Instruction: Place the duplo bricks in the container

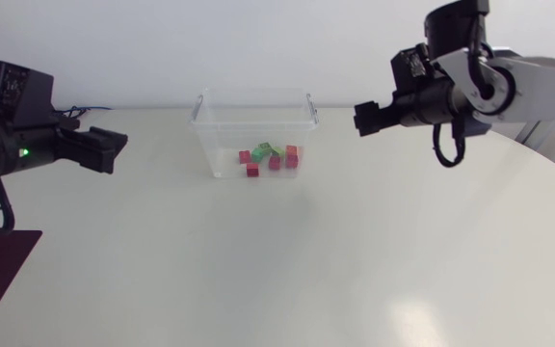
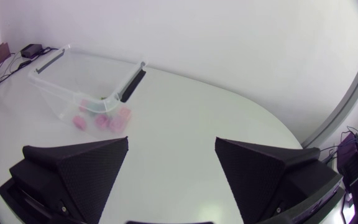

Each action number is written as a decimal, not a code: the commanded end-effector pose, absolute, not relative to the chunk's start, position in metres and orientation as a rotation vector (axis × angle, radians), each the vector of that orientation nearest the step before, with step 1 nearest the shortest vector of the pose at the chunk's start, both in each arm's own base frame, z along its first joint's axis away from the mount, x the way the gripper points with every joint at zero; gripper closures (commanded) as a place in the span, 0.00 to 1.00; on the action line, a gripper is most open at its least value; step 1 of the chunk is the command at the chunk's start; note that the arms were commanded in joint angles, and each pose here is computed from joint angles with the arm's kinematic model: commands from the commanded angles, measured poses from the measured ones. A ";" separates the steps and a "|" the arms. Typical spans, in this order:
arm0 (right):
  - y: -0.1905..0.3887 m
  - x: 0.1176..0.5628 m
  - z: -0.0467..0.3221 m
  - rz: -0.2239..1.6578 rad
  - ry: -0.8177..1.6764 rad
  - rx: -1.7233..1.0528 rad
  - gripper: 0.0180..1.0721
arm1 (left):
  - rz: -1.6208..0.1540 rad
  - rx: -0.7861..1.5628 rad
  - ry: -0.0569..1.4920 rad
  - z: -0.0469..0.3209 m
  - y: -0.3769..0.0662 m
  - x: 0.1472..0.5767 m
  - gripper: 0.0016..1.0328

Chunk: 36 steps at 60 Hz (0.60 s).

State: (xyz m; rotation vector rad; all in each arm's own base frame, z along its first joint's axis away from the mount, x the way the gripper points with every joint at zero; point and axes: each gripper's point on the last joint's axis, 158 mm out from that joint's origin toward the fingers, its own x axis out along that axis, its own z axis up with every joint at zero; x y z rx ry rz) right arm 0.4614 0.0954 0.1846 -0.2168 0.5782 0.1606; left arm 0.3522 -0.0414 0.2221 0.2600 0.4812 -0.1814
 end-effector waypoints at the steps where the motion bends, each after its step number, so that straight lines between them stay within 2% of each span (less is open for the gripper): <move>1: 0.077 0.443 0.188 0.134 0.545 -0.233 0.04 | -0.175 0.278 0.465 0.213 -0.037 0.341 0.04; 23: 0.021 0.358 0.195 0.032 0.378 -0.248 0.04 | -0.103 0.269 0.327 0.210 -0.016 0.309 0.04; 36: -0.005 0.313 0.201 -0.040 0.277 -0.252 0.04 | -0.083 0.266 0.308 0.200 -0.011 0.294 0.04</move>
